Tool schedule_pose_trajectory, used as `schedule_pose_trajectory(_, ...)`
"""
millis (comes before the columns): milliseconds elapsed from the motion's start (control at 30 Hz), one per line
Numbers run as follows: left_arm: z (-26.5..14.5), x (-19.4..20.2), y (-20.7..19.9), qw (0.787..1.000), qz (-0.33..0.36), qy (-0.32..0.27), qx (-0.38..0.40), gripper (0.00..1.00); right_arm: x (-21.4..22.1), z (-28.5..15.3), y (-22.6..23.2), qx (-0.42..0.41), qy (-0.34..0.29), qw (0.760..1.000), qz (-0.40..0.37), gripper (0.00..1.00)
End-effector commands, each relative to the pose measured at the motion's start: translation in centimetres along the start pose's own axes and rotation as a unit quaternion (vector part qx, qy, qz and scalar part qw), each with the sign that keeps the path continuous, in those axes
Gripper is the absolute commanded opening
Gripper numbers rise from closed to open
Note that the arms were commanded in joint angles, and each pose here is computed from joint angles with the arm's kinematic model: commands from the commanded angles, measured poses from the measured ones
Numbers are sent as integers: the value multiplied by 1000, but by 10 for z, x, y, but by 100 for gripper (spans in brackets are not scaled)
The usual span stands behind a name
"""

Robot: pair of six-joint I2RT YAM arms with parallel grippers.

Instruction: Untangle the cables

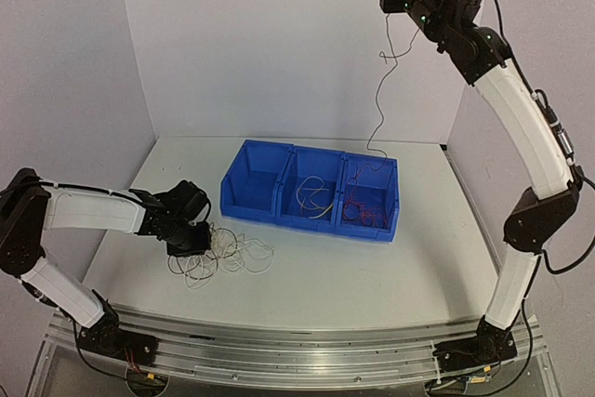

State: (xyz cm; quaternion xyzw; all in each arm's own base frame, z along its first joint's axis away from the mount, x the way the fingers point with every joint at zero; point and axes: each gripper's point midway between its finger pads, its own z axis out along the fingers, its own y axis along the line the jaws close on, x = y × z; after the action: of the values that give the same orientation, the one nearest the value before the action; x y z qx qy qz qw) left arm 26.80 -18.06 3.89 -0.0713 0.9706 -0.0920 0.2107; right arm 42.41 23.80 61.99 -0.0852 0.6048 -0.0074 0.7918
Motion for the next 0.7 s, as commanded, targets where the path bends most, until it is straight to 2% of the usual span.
schedule_pose_trajectory(0,-1,-15,-17,1000,1,-14,25,9,41,3,24,-38,37,998,13,0)
schedule_pose_trajectory(333,1,-11,-15,1000,1,-8,23,9,134,-16,36,-44,140,989,10,0)
schedule_pose_trajectory(667,0,-10,-16,1000,-1,-6,25,9,170,-48,13,-4,182,983,16,0)
